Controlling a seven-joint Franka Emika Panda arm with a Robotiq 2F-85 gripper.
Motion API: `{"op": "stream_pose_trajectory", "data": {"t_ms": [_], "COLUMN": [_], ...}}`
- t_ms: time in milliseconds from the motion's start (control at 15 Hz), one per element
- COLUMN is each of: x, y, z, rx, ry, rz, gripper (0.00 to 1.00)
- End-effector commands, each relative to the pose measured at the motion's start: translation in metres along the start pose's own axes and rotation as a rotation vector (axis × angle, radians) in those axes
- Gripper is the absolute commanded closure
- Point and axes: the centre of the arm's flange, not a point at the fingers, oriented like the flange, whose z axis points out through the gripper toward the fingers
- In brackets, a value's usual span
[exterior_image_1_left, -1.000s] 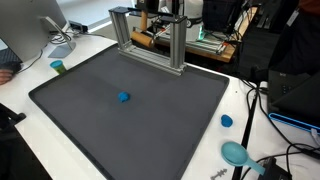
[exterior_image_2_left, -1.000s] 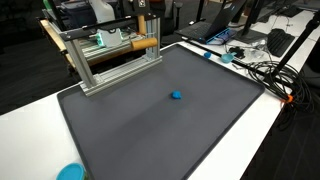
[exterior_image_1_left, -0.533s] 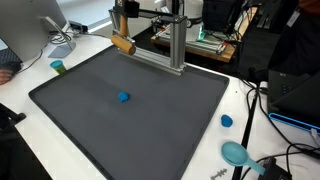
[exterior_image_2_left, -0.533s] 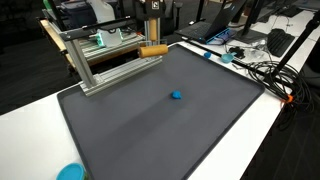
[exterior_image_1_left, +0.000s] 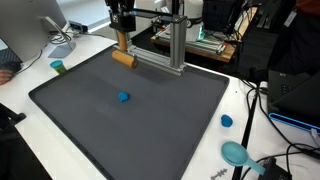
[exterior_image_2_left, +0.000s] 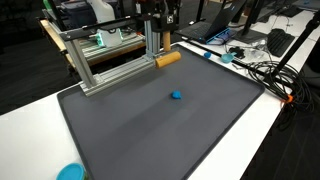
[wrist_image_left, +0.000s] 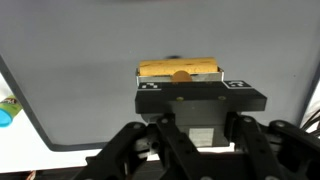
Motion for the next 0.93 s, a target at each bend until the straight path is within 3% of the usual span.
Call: {"op": "stream_pose_trajectory", "data": {"t_ms": [0, 200, 400, 867], "x": [0.007, 0.032, 0.066, 0.085], "y": [-0.008, -0.015, -0.011, -0.018], "z": [0.02, 0.042, 0.059, 0.101], "rx": [0.059, 0.081, 0.036, 0.035], "ry": [0.014, -0.003, 0.005, -0.048], "rz": [0.039, 0.062, 0.094, 0.139], "gripper": [0.78, 0.78, 0.78, 0.78]}}
